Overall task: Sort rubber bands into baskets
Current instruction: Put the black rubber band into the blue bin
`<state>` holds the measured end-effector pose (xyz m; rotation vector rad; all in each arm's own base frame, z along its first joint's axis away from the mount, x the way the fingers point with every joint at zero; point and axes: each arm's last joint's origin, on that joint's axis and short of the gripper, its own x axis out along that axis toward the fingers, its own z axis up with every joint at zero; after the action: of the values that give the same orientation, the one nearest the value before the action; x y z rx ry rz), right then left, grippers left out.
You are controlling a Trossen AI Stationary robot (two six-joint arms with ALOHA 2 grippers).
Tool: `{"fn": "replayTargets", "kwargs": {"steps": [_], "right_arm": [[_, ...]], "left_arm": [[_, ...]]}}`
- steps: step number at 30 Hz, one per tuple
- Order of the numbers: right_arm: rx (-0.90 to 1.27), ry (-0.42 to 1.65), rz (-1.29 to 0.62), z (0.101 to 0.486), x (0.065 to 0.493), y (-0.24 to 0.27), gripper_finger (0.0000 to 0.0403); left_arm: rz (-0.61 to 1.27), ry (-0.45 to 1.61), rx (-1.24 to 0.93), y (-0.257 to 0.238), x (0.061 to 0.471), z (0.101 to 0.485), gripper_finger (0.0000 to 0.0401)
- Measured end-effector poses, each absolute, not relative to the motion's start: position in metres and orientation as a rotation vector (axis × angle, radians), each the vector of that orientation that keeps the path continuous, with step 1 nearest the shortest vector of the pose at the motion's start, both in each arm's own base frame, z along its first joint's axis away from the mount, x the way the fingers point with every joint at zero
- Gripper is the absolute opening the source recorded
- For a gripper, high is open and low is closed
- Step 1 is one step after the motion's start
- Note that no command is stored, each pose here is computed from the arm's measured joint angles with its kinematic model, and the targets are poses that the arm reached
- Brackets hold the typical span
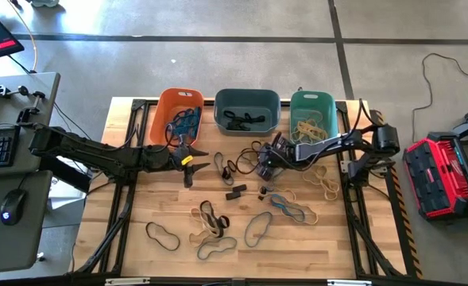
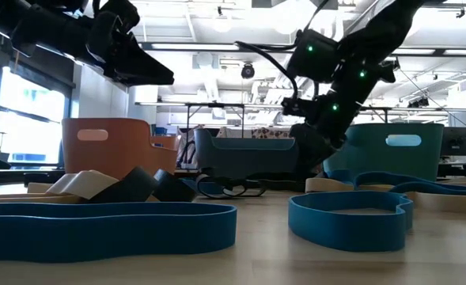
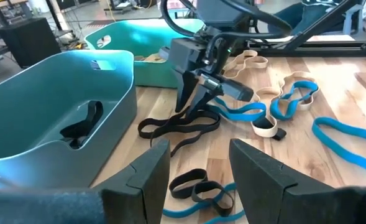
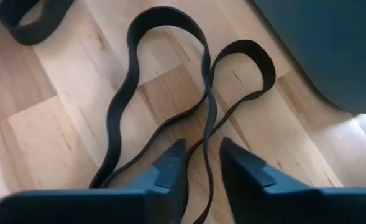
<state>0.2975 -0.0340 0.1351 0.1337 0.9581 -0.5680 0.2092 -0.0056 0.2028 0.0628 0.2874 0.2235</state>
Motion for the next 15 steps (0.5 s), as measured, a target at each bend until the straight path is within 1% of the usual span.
{"fn": "replayTargets", "kwargs": {"steps": [3,4,5,8,12,15], "right_arm": [[0.136,0.957,-0.551,0.138,0.3,-0.034,0.0024],[0.132,0.953,-0.549,0.14,0.301,-0.034,0.0012],[0.125,0.949,-0.543,0.141,0.303,-0.034,0.0008],[0.117,0.926,-0.538,0.149,0.31,-0.032,0.0014],[0.071,0.898,-0.518,0.164,0.32,-0.029,0.0002],[0.057,0.866,-0.522,0.176,0.328,-0.028,0.0008]], "left_arm": [[0.223,0.289,0.063,-0.006,0.209,0.203,0.0158],[0.223,0.289,0.063,-0.006,0.209,0.203,0.0158],[0.224,0.288,0.058,-0.006,0.209,0.203,0.0158],[0.228,0.284,0.029,-0.006,0.209,0.203,0.0158],[0.229,0.284,0.029,-0.006,0.209,0.203,0.0158],[0.228,0.284,0.028,-0.006,0.209,0.203,0.0158]]}}
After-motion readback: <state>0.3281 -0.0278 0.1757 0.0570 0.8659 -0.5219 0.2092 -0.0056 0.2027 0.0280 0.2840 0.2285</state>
